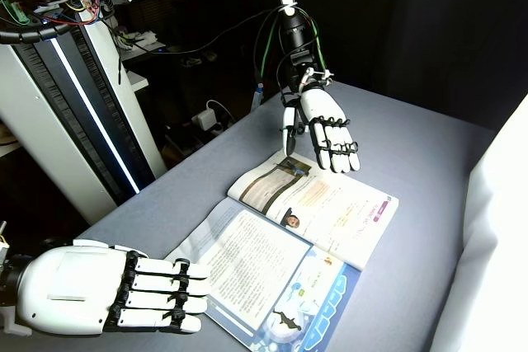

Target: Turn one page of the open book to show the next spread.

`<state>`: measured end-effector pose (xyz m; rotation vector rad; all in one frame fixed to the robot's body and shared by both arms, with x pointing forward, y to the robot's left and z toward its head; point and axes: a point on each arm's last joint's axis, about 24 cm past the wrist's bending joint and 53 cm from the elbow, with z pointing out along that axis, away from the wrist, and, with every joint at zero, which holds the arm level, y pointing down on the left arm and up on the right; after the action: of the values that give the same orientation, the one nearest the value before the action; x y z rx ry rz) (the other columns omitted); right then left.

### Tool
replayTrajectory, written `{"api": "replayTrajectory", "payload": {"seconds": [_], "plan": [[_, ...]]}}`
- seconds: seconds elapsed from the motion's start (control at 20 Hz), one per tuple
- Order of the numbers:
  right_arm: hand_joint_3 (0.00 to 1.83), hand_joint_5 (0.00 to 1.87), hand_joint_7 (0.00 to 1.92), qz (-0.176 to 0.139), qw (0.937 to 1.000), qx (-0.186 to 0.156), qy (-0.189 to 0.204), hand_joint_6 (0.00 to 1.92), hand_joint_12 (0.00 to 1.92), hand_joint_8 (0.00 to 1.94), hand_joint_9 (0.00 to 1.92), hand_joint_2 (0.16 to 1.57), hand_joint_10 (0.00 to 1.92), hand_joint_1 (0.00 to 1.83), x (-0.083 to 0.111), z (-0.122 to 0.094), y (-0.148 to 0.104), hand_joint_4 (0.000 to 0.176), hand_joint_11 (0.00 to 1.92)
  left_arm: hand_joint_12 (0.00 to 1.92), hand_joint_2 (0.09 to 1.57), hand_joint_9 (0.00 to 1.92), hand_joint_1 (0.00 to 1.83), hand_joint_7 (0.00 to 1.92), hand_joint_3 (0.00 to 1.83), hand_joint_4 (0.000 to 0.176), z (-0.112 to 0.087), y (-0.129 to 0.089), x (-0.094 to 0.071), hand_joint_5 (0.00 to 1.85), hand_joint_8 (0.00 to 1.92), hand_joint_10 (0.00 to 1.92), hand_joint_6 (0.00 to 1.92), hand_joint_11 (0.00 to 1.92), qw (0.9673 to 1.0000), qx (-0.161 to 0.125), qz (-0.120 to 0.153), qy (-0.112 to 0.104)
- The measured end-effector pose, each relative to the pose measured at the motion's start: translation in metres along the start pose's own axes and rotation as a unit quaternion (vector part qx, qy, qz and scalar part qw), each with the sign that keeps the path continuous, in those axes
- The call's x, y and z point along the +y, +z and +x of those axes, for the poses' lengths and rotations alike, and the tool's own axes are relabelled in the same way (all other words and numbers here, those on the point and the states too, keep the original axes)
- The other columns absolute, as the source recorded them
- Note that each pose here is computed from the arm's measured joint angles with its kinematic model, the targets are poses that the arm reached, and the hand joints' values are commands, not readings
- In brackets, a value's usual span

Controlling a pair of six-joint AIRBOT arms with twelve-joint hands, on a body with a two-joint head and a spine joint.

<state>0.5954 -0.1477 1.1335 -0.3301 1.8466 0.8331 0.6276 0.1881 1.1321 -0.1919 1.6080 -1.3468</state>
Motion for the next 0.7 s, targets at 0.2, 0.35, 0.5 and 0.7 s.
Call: {"api": "replayTrajectory", "payload": {"seconds": [0.2, 0.35, 0.5, 0.7], "plan": [[0.03, 0.0, 0.0, -0.001, 0.9995, 0.022, -0.021, 0.0, 0.0, 0.0, 0.0, 1.25, 0.0, 0.0, 0.002, 0.008, 0.002, 0.0, 0.0, 0.0, 1.29, 0.0, 0.0, 0.0, 0.04, 0.076, 0.0, -0.002, 0.004, 0.0, 0.0, 0.0, 0.0, 0.0, 1.0, -0.001, -0.008, -0.002], [0.02, 0.0, 0.0, -0.012, 0.9987, 0.035, -0.036, 0.0, 0.0, 0.0, 0.0, 1.24, 0.0, 0.0, 0.01, 0.009, 0.007, 0.0, 0.0, 0.0, 1.29, 0.0, 0.0, 0.0, 0.03, 0.041, -0.001, -0.004, 0.006, 0.0, 0.0, 0.0, 0.0, 0.0, 0.9999, 0.0, -0.012, 0.001], [0.03, 0.0, 0.0, -0.018, 0.997, 0.066, -0.036, 0.0, 0.0, 0.0, 0.0, 1.26, 0.0, 0.0, 0.011, 0.025, 0.017, 0.0, 0.0, 0.0, 1.28, 0.0, 0.0, 0.0, 0.03, 0.026, -0.008, -0.012, 0.009, 0.0, 0.0, 0.0, 0.0, 0.0, 0.9997, -0.007, -0.025, 0.004], [0.0, 0.0, 0.0, -0.018, 0.995, 0.093, -0.033, 0.0, 0.0, 0.0, 0.0, 1.22, 0.0, 0.0, 0.009, 0.041, 0.026, 0.0, 0.0, 0.0, 1.32, 0.0, 0.09, 0.0, 0.02, 0.044, -0.019, -0.022, 0.01, 0.0, 0.0, 0.0, 0.0, 0.0, 0.9991, -0.032, -0.028, 0.003]]}}
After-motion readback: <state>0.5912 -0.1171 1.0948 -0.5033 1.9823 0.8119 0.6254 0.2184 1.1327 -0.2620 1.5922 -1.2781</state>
